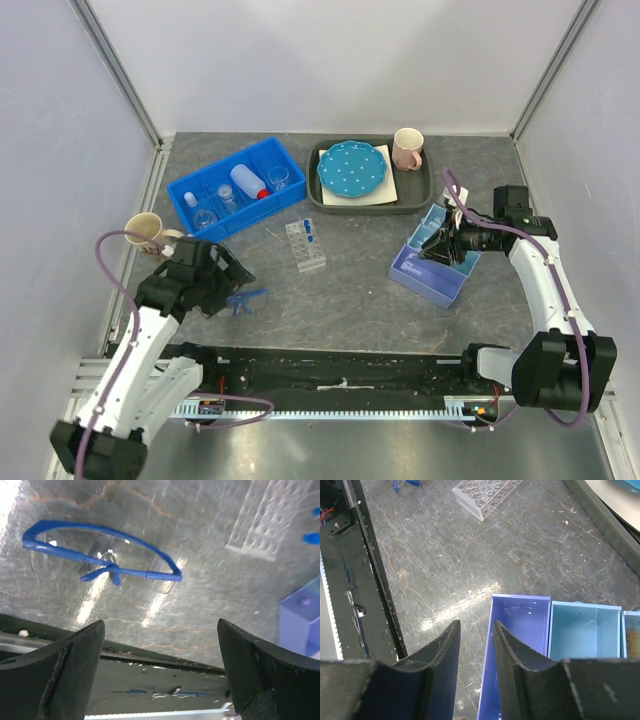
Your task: Organize the chemistry lab equipment
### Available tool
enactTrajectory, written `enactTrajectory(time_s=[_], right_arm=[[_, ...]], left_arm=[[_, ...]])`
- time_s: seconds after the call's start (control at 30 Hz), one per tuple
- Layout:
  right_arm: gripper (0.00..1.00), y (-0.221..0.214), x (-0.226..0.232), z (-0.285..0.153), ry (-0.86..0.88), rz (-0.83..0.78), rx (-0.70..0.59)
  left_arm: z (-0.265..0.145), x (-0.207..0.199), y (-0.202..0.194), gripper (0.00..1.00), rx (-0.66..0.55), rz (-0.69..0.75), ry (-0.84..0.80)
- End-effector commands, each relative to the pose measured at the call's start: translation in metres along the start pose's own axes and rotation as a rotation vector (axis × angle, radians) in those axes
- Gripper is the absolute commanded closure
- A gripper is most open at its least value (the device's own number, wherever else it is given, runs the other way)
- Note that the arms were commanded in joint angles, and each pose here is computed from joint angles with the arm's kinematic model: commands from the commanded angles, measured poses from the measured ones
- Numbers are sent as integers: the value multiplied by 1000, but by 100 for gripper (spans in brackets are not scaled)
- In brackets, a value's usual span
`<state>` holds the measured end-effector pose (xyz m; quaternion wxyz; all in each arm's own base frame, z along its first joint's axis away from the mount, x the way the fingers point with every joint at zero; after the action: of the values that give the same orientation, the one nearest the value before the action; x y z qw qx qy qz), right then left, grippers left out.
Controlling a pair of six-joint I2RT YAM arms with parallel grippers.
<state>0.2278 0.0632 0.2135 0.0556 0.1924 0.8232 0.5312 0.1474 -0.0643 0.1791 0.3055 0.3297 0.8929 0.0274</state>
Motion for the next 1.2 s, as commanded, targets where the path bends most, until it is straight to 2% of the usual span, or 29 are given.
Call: enactTrajectory(time_s=[0.0, 0.07, 0.23, 0.47, 0.57, 0.8, 0.93, 1.07, 1.17], right_arm=[[60, 9, 7, -1, 29, -57, -56], [60, 8, 7, -2, 26, -57, -50], [60, 8, 8, -2, 24, -59, -46], [59, 5, 6, -1, 26, -42, -36], [59, 4, 6, 0, 29, -38, -36], [59, 1, 4, 1, 32, -26, -28], [59, 0, 3, 1, 30, -23, -23], [59, 0, 3, 2, 31, -21, -19], [59, -1, 2, 2, 29, -16, -17]], left_arm=[[8, -15, -8, 0, -78, -23, 131], [15, -22, -16, 0, -72, 5, 169], [42, -22, -32, 0, -33, -102, 323], [56, -27, -33, 4, -118, -324, 290], [61, -27, -31, 8, -148, -373, 267], [63, -23, -24, 10, -202, -341, 283], [54, -6, 2, 10, -292, -311, 334], [44, 12, 23, 11, -316, -307, 344], [43, 21, 33, 16, -325, -328, 320]])
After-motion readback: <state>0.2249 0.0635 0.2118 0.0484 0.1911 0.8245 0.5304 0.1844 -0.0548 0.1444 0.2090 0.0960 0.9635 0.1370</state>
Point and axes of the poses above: each gripper's point midway between its finger pads, its own z axis out along the fingers, its own x axis along the line the jaws close on, y = z × x, the point moved 6 cm from there along -z, back along the fingers, and after that the axes turned 8 degrees about -z, right-handed, at the moved point
